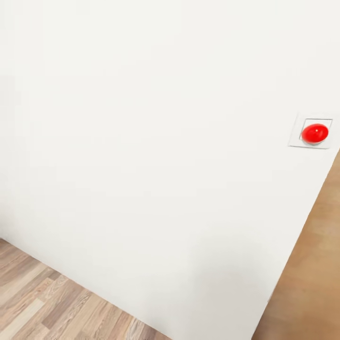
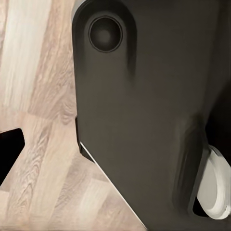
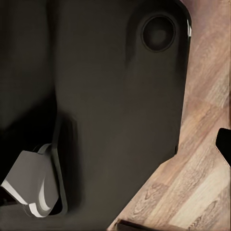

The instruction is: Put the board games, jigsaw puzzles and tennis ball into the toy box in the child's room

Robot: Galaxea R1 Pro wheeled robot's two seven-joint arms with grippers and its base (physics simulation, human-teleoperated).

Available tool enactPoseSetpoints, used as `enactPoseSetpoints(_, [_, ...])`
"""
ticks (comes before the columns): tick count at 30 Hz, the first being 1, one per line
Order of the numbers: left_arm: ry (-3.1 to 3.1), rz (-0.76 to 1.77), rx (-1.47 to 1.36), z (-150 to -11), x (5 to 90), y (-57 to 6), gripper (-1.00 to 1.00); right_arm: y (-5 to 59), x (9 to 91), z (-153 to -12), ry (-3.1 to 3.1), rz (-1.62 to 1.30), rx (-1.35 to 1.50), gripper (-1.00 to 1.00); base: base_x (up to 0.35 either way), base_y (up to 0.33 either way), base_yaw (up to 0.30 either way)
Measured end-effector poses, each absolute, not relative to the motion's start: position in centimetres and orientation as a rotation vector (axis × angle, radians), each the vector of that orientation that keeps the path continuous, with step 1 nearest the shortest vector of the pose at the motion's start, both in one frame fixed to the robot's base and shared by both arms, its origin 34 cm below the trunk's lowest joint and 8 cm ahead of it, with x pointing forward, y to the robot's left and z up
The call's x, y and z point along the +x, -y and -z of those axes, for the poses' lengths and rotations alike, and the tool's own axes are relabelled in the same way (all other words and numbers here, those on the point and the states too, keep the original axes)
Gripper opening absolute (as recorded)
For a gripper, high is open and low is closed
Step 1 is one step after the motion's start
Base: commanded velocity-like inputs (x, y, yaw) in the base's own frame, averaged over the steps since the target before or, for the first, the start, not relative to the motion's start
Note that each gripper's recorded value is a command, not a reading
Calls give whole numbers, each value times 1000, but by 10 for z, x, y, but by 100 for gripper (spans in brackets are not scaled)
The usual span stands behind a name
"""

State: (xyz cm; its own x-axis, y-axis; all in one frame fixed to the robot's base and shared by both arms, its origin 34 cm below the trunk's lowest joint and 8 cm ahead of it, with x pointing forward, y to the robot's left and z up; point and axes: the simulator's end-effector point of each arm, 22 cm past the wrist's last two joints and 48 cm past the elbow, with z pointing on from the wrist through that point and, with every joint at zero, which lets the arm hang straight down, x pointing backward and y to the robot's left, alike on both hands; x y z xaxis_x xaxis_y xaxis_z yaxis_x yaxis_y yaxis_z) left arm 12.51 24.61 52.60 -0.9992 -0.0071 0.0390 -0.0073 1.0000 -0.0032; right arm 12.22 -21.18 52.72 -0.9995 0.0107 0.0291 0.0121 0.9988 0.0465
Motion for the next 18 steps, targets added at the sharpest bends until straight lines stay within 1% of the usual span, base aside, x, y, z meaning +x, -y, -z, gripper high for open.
enactPoseSetpoints(18, [3103,-5,9,-549,122,-246,100,211,119,-550,3112,74,-16,100,0,0,276])
